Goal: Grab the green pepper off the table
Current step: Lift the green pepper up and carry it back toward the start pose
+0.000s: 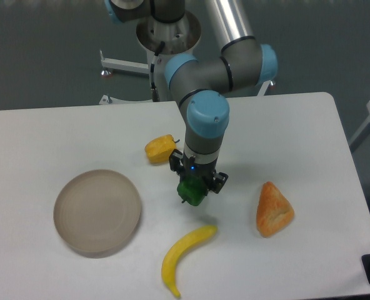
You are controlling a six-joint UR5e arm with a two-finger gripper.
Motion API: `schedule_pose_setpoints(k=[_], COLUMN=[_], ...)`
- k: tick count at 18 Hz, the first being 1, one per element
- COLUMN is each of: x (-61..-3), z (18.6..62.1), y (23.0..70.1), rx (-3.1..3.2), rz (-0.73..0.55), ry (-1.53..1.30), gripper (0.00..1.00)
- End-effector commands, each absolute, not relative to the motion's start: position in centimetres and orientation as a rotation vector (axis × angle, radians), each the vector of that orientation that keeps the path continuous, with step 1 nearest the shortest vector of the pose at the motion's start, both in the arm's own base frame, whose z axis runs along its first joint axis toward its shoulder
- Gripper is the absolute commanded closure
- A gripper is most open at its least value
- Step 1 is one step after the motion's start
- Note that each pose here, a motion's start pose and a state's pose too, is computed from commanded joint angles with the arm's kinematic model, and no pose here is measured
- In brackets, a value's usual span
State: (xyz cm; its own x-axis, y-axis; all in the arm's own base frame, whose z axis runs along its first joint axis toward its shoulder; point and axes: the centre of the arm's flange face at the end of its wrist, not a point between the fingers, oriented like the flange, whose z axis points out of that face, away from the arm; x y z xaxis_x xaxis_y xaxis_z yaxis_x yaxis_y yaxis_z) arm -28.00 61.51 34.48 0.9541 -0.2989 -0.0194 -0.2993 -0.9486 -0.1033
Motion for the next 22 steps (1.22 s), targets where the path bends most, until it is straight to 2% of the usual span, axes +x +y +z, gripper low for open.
schedule_pose_setpoints(k=[8,15,22], x=[-35.1,-36.1,-35.5], z=[38.2,37.2,37.2], y=[55.1,54.5,55.3], rx=[-2.898,-2.891,-2.848], rz=[0.023,0.061,0.059], ry=[0.996,1.257,1.315], gripper=[0.80,0.80,0.78])
